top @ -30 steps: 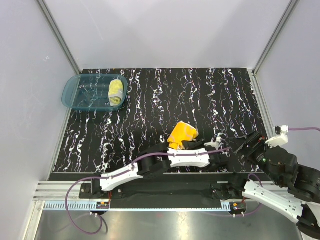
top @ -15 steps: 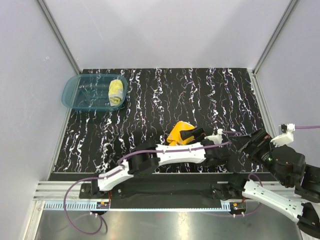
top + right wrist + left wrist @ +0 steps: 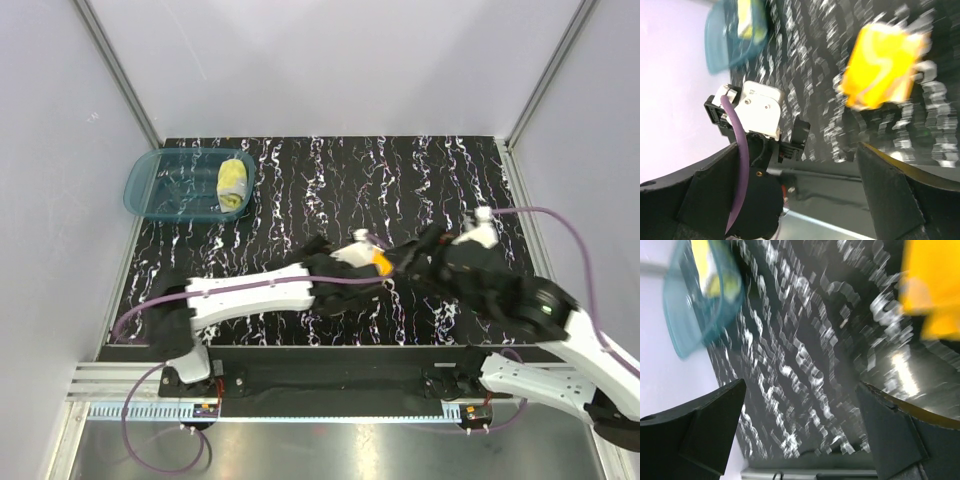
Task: Roll the towels
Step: Place the rolled towel into the container
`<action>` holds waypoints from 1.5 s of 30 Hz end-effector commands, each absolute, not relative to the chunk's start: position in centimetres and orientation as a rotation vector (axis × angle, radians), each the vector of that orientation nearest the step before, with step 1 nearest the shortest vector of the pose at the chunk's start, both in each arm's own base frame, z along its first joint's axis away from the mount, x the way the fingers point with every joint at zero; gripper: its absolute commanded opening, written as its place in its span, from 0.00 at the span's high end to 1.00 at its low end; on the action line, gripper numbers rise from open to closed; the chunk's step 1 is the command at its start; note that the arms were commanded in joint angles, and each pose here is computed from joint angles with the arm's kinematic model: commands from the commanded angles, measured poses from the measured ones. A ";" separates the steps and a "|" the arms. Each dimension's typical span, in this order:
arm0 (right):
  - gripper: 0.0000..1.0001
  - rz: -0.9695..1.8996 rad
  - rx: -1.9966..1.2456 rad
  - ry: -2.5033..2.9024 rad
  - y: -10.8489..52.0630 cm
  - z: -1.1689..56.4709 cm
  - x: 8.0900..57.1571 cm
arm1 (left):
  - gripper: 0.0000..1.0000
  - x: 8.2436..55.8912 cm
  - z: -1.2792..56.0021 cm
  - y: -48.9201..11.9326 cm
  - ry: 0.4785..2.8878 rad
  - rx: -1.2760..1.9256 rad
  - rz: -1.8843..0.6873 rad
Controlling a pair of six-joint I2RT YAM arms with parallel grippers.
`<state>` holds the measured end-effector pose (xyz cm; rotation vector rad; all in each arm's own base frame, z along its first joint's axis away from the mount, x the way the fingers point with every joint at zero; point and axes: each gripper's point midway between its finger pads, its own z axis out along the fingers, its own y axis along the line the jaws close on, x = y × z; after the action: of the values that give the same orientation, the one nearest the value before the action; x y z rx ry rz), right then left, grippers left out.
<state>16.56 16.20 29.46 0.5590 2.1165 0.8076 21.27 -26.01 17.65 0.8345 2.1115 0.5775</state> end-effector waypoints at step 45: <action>0.20 0.608 0.688 2.663 19.6 0.5 26.0 | 0.01 22.2 20.2 -8.7 2.155 0.234 0.068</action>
<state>26.36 20.19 3.08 0.6707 2.6315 0.6626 21.45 -7.86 19.49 0.2378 2.1946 0.1215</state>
